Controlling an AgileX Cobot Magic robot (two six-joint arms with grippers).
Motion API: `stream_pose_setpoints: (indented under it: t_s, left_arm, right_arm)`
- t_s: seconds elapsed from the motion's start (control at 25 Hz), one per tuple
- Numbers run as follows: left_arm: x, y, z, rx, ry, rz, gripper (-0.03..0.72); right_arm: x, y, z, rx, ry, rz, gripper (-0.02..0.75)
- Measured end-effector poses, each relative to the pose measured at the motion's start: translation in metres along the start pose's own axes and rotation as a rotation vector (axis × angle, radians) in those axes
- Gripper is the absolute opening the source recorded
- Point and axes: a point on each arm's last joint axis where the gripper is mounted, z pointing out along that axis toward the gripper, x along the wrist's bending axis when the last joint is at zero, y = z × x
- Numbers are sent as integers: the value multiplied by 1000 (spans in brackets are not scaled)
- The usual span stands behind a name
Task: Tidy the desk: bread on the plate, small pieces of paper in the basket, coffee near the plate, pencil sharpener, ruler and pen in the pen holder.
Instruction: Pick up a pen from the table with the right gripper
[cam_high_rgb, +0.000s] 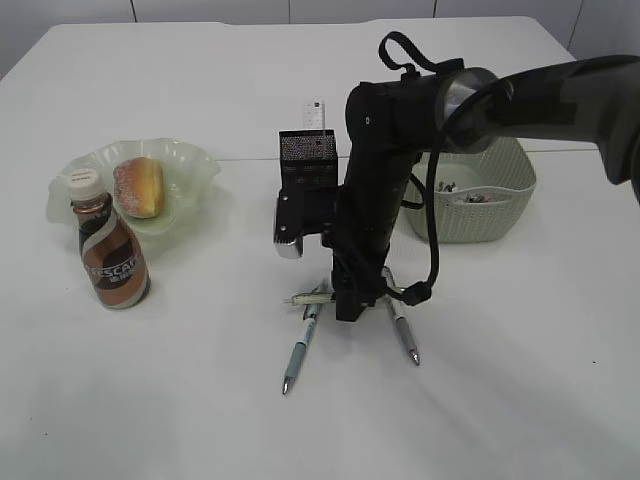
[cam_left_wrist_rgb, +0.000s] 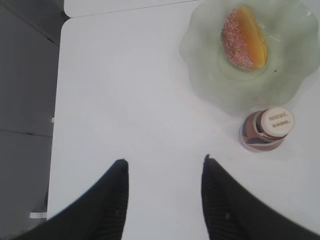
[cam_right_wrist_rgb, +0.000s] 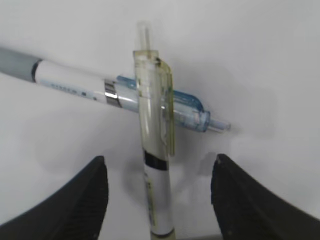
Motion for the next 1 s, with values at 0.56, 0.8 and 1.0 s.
stream_pose_setpoints:
  t_s: [0.56, 0.8, 1.0]
  left_arm:
    - [0, 0, 0, 1, -4, -1, 331]
    - [0, 0, 0, 1, -4, -1, 323]
    - [0, 0, 0, 1, -4, -1, 318]
  right_arm:
    - [0, 1, 0, -13, -4, 6, 475]
    - [-1, 1, 4, -8, 3, 6, 475]
    - [-2, 0, 8, -6, 7, 7, 475]
